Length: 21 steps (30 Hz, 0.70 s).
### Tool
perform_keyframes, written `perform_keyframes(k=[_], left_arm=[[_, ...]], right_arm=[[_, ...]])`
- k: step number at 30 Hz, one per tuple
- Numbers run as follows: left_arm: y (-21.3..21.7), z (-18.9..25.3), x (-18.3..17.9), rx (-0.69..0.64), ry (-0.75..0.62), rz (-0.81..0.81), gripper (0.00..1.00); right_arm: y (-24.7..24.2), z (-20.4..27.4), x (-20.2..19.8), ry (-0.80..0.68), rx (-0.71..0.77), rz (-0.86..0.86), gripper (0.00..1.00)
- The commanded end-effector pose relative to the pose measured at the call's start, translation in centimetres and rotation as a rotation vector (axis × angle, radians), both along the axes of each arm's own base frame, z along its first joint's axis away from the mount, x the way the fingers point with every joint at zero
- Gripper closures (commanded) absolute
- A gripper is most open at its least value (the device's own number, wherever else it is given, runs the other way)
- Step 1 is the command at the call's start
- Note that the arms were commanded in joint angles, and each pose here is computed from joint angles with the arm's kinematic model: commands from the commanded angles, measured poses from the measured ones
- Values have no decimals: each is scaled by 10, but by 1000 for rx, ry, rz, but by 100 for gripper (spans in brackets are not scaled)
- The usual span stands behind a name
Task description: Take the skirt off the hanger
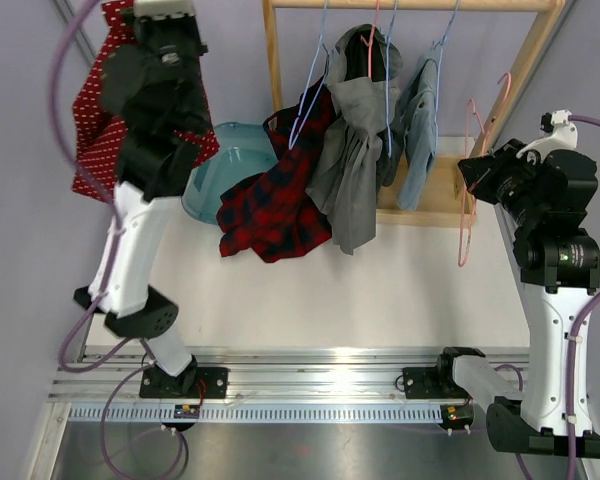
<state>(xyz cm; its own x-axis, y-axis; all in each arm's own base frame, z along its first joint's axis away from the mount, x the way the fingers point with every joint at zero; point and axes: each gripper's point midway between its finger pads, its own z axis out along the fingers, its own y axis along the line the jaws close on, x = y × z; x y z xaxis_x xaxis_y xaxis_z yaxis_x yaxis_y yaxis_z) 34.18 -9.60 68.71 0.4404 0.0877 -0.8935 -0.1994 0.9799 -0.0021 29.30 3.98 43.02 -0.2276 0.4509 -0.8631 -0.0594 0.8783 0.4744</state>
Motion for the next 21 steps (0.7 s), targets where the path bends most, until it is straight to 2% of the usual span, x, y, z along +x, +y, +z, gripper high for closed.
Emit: perform_keyframes(k=[1, 2, 4, 5, 6, 7, 8, 9, 10, 12, 13, 16, 19, 21], left_arm=[[-15, -27, 78, 73, 16, 6, 100], [3, -35, 98, 4, 13, 26, 100], [3, -75, 144, -31, 78, 4, 100], [14, -87, 162, -96, 71, -7, 100], [9, -127, 189, -98, 142, -14, 100], [7, -146, 204, -112, 165, -31, 100], [6, -158, 215, -126, 167, -40, 98], [5, -198, 238, -123, 239, 6, 93], [9, -210, 244, -134, 264, 49, 72], [21, -242, 249, -160, 344, 159, 20], [26, -247, 248, -171, 359, 187, 4], [31, -256, 235, -205, 384, 196, 1], [37, -227, 197, -216, 355, 150, 1], [43, -214, 162, -237, 385, 123, 1]], right_arm=[[2, 21, -8, -97, -41, 16, 100], [2, 21, -9, -99, -43, 19, 100], [4, 18, -13, -99, -40, 28, 100], [6, 15, -14, -92, -35, 40, 100], [9, 16, -17, -101, -35, 49, 100], [9, 15, -18, -102, -38, 51, 100], [9, 14, -19, -103, -41, 48, 100], [10, 14, -21, -105, -46, 51, 100], [10, 14, -22, -107, -53, 48, 100], [9, 16, -24, -113, -73, 41, 100], [8, 17, -25, -114, -79, 39, 100], [11, 20, -25, -118, -94, 45, 100], [10, 27, -18, -125, -102, 40, 100], [7, 38, -10, -139, -110, 22, 100]])
